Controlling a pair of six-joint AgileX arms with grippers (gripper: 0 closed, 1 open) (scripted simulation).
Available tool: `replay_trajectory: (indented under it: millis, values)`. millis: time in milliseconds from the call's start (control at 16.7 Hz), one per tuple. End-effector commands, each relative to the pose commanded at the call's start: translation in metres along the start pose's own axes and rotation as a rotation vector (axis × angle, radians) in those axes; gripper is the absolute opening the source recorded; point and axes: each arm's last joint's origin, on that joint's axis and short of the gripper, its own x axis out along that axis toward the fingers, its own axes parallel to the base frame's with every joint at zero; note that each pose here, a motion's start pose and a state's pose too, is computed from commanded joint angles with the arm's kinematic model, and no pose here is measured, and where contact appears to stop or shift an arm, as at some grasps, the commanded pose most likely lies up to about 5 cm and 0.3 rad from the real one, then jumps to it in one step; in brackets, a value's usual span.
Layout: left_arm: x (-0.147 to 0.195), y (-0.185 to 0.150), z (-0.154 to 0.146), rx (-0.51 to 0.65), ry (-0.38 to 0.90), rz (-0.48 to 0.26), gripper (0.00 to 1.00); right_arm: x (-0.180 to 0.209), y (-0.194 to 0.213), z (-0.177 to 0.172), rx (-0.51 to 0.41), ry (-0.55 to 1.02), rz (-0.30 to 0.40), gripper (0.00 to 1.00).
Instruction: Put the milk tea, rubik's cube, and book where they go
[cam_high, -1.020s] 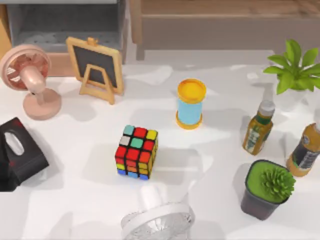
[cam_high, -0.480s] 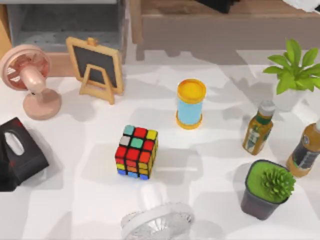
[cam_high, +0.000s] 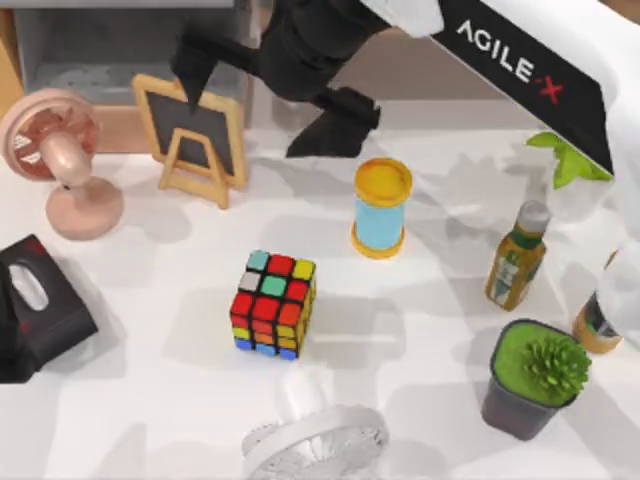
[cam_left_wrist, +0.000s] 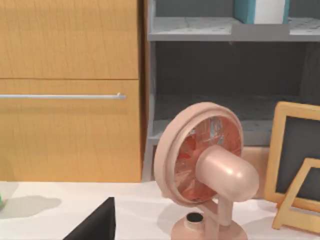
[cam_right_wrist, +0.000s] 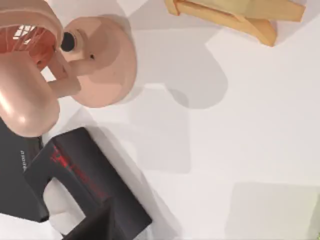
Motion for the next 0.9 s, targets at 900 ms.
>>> replay_trajectory:
  millis: [900]
  values:
    - [0.000, 0.000, 0.000, 0.000, 0.000, 0.000, 1.00, 0.040, 0.012, -0.080, 0.108, 0.103, -0.513, 1.00]
